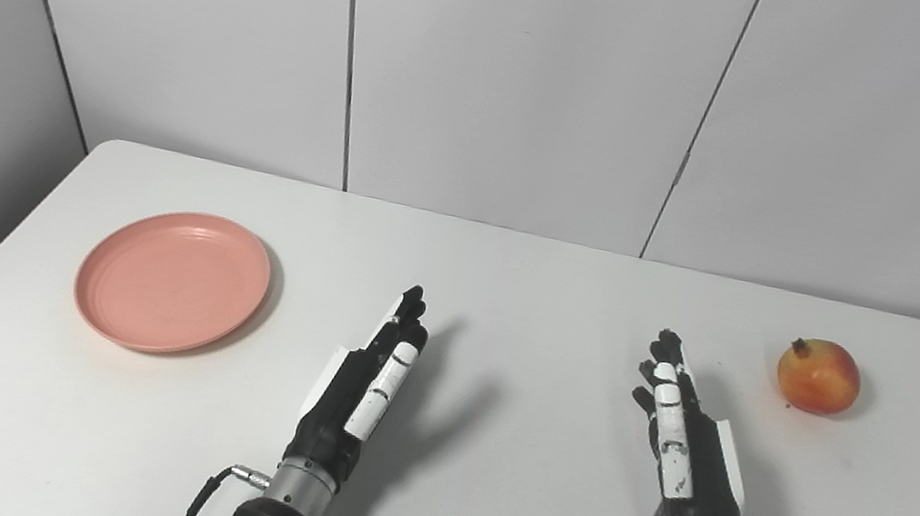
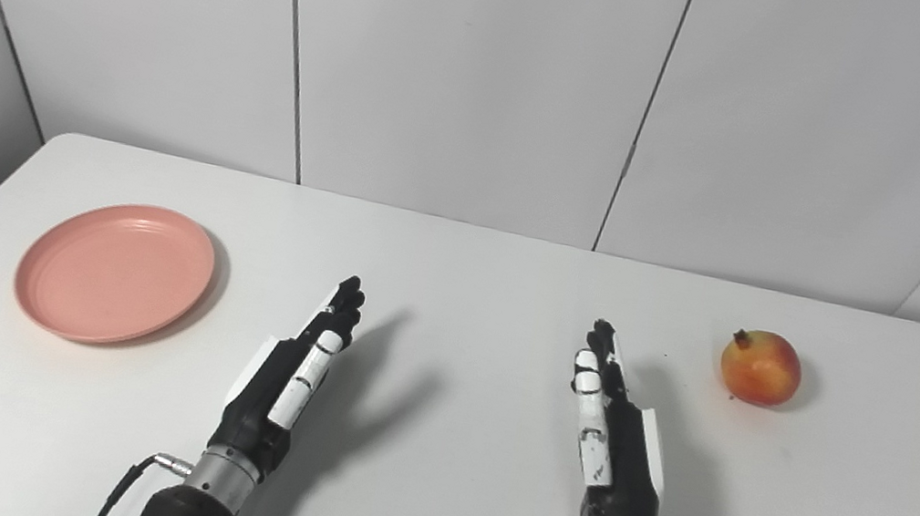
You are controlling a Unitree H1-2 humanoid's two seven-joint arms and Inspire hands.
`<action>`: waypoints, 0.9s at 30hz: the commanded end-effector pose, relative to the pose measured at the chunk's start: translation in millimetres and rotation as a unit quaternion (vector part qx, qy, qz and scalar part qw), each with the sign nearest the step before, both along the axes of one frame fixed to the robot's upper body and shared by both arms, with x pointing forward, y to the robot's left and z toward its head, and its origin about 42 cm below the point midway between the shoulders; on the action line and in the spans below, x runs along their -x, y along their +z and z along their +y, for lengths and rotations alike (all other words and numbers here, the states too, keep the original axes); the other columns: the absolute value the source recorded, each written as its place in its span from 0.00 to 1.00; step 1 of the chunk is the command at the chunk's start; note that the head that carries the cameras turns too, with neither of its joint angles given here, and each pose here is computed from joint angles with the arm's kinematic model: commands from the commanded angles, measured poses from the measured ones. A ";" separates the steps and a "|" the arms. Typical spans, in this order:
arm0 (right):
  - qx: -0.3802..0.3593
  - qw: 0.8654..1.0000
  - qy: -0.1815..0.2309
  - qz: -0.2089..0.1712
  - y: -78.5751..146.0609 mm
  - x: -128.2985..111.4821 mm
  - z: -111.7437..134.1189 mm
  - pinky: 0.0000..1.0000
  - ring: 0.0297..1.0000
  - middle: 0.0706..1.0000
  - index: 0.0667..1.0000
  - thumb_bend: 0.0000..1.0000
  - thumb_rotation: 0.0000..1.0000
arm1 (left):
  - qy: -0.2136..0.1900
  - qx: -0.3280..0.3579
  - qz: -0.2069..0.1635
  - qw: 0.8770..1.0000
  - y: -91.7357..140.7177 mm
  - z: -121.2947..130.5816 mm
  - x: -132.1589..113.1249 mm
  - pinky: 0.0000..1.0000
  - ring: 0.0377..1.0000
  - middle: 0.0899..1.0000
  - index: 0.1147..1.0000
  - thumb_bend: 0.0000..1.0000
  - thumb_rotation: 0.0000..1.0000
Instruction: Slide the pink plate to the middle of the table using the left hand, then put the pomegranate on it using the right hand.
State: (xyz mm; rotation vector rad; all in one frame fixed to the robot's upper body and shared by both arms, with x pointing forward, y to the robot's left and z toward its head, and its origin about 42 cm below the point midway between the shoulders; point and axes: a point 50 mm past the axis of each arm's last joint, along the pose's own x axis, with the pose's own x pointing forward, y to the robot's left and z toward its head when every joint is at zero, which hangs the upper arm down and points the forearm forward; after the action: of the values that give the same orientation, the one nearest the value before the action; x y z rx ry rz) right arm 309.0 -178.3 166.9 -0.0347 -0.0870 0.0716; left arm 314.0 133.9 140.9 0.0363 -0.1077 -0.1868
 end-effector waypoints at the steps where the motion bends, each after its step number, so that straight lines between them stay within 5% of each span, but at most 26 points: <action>1: -0.004 0.999 0.007 -0.050 12.6 0.3 -6.5 0.93 0.95 0.96 0.96 0.20 1.00 | -0.005 0.012 -0.026 1.000 9.3 -14.2 -0.6 0.98 0.99 1.00 1.00 0.46 1.00; 16: -0.034 0.998 0.014 -0.057 3.2 -2.8 -33.6 1.00 0.97 0.97 0.97 0.21 1.00 | 0.003 0.007 -0.018 1.000 2.5 -45.8 -2.8 0.97 0.99 1.00 1.00 0.47 1.00; 27: -0.031 0.998 0.010 -0.058 2.3 -3.1 -34.2 0.97 0.95 0.95 0.95 0.18 1.00 | 0.007 0.003 -0.018 1.000 2.2 -47.1 -4.1 0.97 0.99 1.00 1.00 0.50 1.00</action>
State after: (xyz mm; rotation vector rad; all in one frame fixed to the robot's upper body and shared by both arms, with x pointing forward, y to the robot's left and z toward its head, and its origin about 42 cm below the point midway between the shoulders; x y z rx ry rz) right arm 307.7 -212.9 152.4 0.0310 -0.0979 0.0829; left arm 311.7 93.7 130.0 0.0523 -0.0902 -0.1728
